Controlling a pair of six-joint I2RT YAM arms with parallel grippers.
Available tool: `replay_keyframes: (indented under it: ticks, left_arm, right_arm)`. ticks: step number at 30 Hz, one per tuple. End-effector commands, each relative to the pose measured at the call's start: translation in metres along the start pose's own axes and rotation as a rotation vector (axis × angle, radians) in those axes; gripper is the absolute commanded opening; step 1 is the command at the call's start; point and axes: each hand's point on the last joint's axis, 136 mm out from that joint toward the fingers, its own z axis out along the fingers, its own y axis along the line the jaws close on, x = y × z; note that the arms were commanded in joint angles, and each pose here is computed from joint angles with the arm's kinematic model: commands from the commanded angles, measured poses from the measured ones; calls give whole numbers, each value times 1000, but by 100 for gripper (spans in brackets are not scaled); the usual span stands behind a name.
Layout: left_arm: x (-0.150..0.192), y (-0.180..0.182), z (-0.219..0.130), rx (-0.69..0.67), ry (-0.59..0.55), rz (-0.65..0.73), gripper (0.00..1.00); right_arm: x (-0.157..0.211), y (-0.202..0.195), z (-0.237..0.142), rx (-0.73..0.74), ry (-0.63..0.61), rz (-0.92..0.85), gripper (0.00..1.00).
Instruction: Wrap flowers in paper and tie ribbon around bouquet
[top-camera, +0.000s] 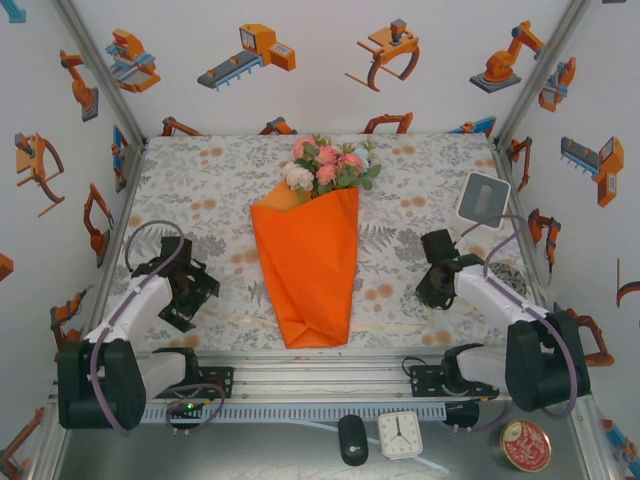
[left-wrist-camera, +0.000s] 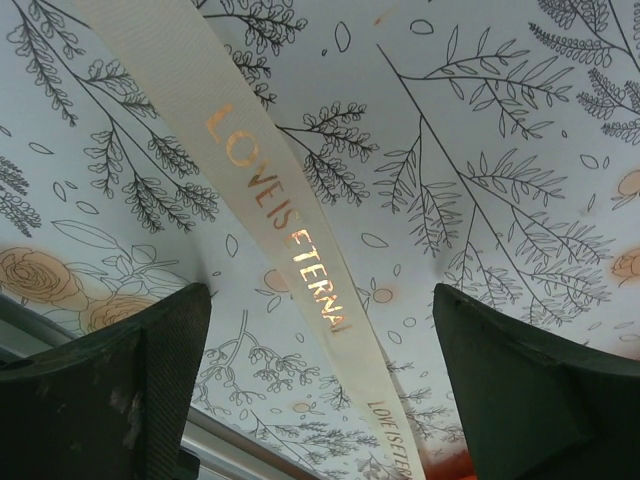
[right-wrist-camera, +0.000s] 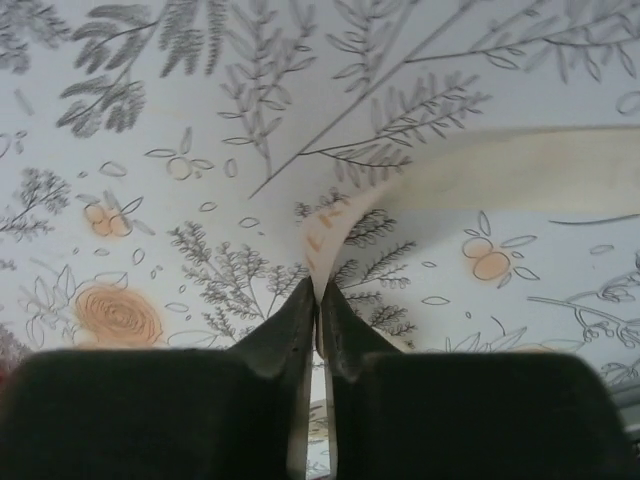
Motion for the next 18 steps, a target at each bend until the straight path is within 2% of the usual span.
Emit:
replay_keyframes:
  ticks: [1, 3, 7, 8, 13, 18]
  left_arm:
    - [-5, -4, 12, -13, -9, 1, 80]
    - [-3, -5, 20, -27, 12, 0, 67]
    - [-5, -16, 32, -6, 38, -20, 10]
    - [-9, -24, 32, 23, 34, -19, 0]
    - [-47, -84, 20, 194, -33, 10, 0]
    - [-86, -136, 13, 273, -98, 47, 0]
  right_arm:
    - [-13, 14, -8, -75, -53, 7, 0]
    - [-18, 20, -12, -97, -71, 14, 0]
    - [-35, 34, -19, -139, -117, 55, 0]
    - [-42, 38, -21, -141, -137, 66, 0]
    - [-88, 67, -27, -155, -215, 97, 0]
    - [-129, 98, -21, -191, -255, 106, 0]
